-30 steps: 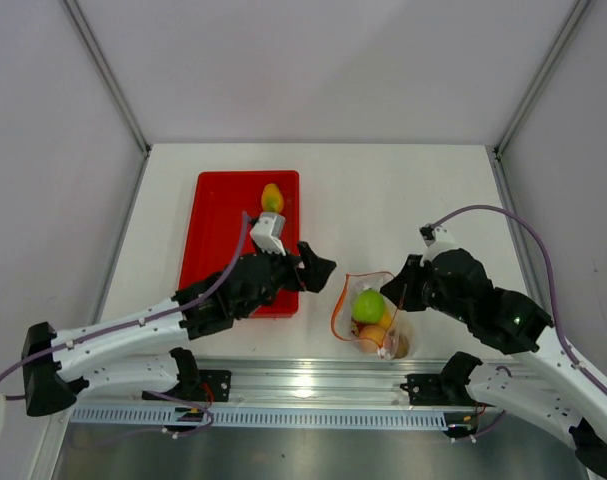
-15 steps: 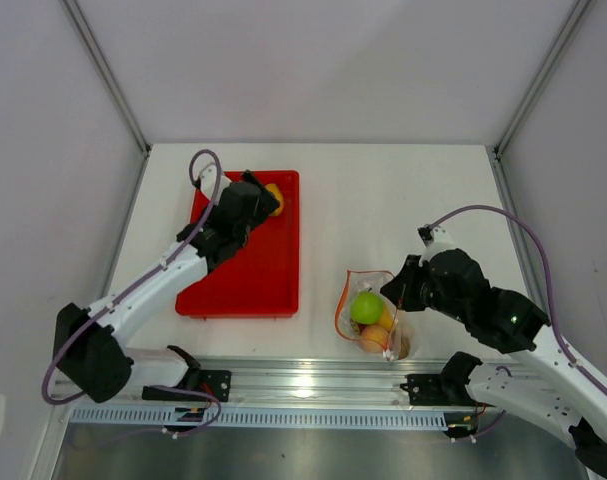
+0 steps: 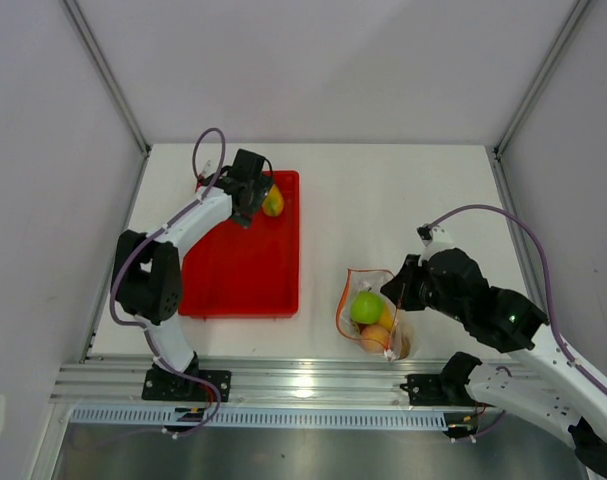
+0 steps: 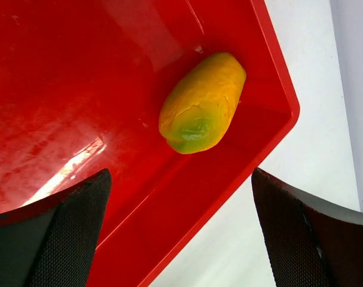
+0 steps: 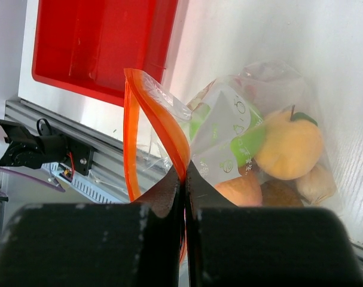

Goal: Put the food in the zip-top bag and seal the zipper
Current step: Pick up the fake fruit from the bin.

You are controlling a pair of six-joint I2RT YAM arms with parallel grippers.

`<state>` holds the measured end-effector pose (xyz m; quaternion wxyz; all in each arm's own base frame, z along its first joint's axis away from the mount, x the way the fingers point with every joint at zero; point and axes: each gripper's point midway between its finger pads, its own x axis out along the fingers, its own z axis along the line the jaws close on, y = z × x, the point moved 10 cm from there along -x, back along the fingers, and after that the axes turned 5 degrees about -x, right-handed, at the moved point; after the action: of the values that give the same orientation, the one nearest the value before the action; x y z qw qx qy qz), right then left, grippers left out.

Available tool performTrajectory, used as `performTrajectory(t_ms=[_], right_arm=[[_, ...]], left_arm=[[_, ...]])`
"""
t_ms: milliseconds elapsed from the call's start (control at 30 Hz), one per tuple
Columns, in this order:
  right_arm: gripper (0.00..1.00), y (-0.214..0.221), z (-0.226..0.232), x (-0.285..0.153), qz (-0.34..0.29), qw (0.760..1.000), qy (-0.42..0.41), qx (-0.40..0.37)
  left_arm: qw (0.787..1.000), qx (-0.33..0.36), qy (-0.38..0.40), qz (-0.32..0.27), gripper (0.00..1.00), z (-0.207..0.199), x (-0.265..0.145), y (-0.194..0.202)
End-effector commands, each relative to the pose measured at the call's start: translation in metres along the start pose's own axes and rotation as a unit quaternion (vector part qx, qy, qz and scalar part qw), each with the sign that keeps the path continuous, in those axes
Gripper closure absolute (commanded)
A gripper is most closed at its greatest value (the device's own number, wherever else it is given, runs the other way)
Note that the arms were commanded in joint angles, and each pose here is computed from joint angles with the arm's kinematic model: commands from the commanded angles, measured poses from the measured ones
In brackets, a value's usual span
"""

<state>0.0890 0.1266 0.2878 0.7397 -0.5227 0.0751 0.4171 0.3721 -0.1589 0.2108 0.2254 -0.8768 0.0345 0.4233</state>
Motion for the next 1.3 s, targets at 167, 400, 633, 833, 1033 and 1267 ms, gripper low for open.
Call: performTrajectory(t_ms=[167, 400, 633, 833, 1033, 1267], right_arm=[[1.00, -0.006, 0.000, 0.000, -0.023, 1.000, 0.001, -0.011], [1.00, -0.002, -0.003, 0.001, -0.019, 1.000, 0.002, -0.014], [1.00, 0.000, -0.004, 0.003, -0.021, 1.000, 0.004, -0.015], [1.00, -0.001, -0.004, 0.005, -0.021, 1.000, 0.003, -0.016], [1.00, -0.002, -0.004, 0.003, -0.024, 1.000, 0.004, -0.015], [1.00, -0.002, -0.003, 0.004, -0.024, 1.000, 0.002, -0.015]], left_arm=[[0.995, -0.074, -0.032, 0.059, 0.01, -0.021, 0.034, 0.001], [0.991, -0.085, -0.028, 0.098, 0.01, -0.034, 0.060, 0.011], [0.991, -0.090, -0.029, 0.094, 0.00, -0.041, 0.073, 0.014], [0.990, -0.090, -0.048, 0.097, 0.01, -0.044, 0.086, 0.018], [0.988, -0.105, -0.058, 0.099, 0.00, -0.037, 0.091, 0.019], [0.985, -0.113, -0.072, 0.111, 0.17, -0.032, 0.094, 0.019]])
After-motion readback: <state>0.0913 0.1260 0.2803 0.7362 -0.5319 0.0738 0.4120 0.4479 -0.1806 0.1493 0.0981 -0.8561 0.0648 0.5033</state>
